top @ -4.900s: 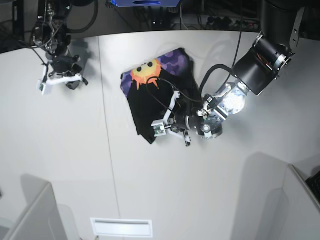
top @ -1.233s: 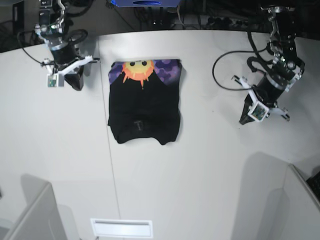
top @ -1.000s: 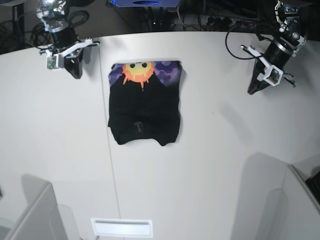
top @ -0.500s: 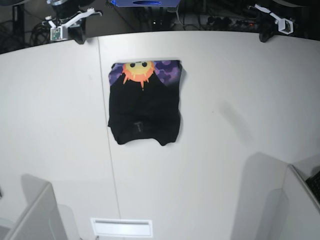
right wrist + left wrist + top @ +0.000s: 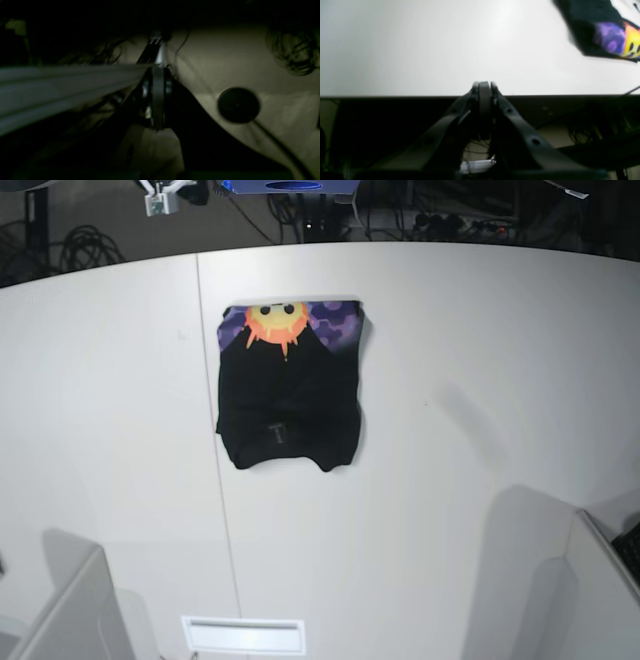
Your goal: Fold the T-shirt properly
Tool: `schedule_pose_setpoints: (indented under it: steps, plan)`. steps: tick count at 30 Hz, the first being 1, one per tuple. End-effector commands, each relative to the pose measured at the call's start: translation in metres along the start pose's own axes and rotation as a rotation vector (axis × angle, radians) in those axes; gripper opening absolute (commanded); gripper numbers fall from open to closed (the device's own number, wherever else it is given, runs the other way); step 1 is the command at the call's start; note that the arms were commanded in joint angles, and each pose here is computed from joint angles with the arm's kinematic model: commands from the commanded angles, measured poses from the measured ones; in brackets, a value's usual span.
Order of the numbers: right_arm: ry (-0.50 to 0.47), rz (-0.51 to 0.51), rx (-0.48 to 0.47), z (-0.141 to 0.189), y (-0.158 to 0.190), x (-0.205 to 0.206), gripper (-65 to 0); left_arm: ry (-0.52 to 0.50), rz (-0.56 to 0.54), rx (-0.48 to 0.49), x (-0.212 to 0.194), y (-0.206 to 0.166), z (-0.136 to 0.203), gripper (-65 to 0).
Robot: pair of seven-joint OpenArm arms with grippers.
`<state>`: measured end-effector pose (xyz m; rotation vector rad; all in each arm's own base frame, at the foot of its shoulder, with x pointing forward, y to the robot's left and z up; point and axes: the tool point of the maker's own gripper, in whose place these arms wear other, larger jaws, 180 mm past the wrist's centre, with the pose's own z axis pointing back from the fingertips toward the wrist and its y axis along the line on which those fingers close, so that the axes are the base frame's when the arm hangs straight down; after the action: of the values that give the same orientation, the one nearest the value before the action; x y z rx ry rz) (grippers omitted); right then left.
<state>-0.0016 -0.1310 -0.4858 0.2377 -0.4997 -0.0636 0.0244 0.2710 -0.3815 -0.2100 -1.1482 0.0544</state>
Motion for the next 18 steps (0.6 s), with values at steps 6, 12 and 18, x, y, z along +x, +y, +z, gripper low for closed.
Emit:
schedule_pose_setpoints:
  steps: [6, 12, 18]
  plan:
    - [0.162, -0.024, 0.025, -0.02, 0.004, -0.063, -65.0, 0.173, -0.008, 0.013, -0.053, 0.002, 0.028, -65.0]
    - [0.305, -0.012, 0.032, -0.05, 0.001, -0.106, -65.0, 0.3, 0.076, 0.105, -0.117, 0.018, 0.033, -65.0]
    - [0.46, 0.046, 0.035, -0.073, -0.008, -0.141, -65.0, 0.443, 0.182, 0.158, -0.181, 0.018, 0.027, -65.0]
